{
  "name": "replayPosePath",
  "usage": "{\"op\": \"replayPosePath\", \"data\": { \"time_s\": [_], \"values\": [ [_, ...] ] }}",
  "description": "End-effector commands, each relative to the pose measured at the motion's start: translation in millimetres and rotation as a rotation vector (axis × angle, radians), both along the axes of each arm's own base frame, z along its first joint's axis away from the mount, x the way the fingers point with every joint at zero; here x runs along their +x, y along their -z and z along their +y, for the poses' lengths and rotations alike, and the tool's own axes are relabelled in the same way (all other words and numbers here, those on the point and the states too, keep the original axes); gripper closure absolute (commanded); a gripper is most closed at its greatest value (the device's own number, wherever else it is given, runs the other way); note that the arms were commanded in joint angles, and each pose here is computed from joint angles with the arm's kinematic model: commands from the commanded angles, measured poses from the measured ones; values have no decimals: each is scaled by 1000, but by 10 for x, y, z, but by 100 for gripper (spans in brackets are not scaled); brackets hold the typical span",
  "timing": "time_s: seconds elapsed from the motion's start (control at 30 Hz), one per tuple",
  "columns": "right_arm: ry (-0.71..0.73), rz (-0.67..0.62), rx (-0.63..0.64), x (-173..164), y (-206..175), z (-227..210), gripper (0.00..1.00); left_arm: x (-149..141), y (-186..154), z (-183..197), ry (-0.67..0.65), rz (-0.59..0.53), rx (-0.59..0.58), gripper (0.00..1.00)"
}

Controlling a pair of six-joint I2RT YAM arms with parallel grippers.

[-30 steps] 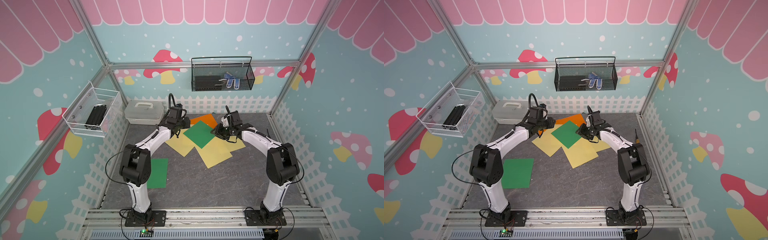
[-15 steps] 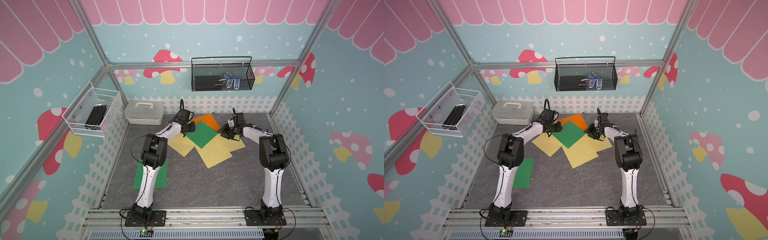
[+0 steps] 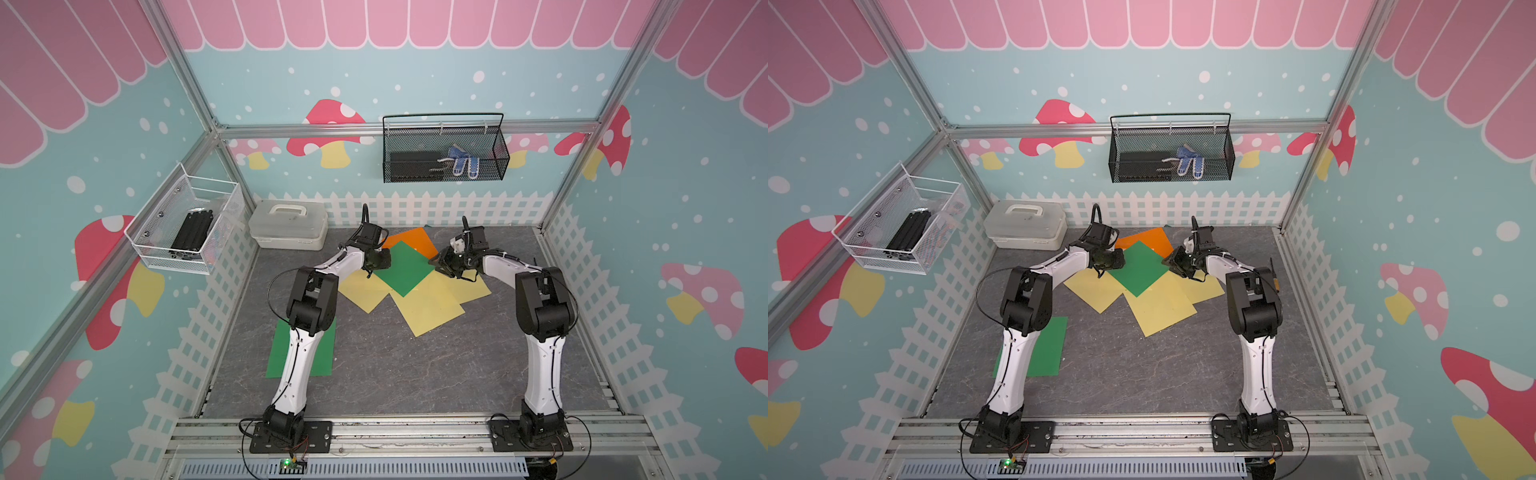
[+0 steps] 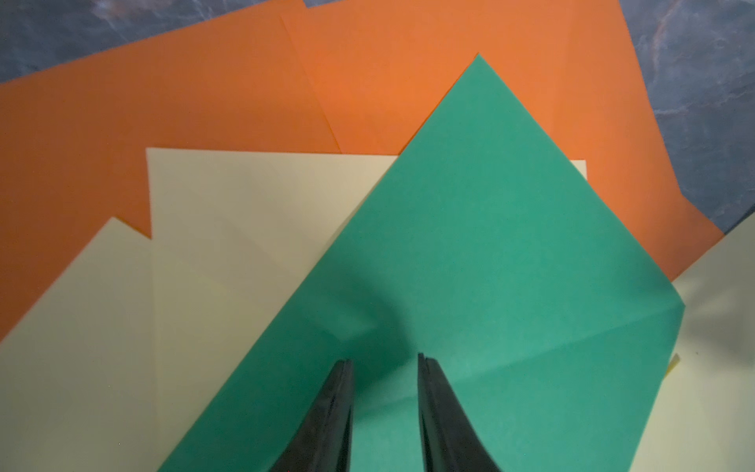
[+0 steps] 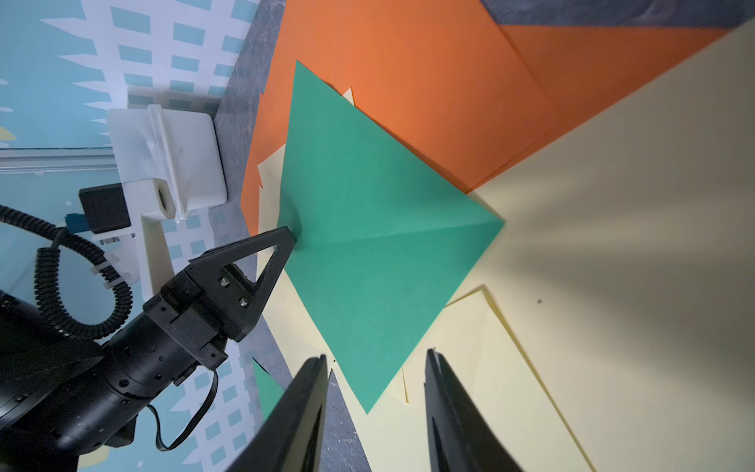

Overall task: Sort the scattered colored papers by color
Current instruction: Pick up the colored paper from the center of the board.

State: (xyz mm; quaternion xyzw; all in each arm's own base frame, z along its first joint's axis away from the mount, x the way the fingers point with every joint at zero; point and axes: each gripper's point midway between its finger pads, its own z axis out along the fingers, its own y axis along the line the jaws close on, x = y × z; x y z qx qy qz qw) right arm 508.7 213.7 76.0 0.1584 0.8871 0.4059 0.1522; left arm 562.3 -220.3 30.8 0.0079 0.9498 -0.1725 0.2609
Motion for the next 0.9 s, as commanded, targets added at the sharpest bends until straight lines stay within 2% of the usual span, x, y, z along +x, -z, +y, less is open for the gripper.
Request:
{"op": "replayPosePath", "data": {
  "time_s": [0.0, 0.47, 0.87],
  "values": [
    [-20, 34, 16, -100, 131, 116, 58, -88, 181, 9, -7, 53, 5, 70],
    [3, 84, 18, -429, 335, 86, 58, -573, 402, 82, -66, 137, -2, 73],
    [20, 102, 39, -361, 416, 114, 57, -946, 480, -66, -73, 197, -6, 73]
  ]
}}
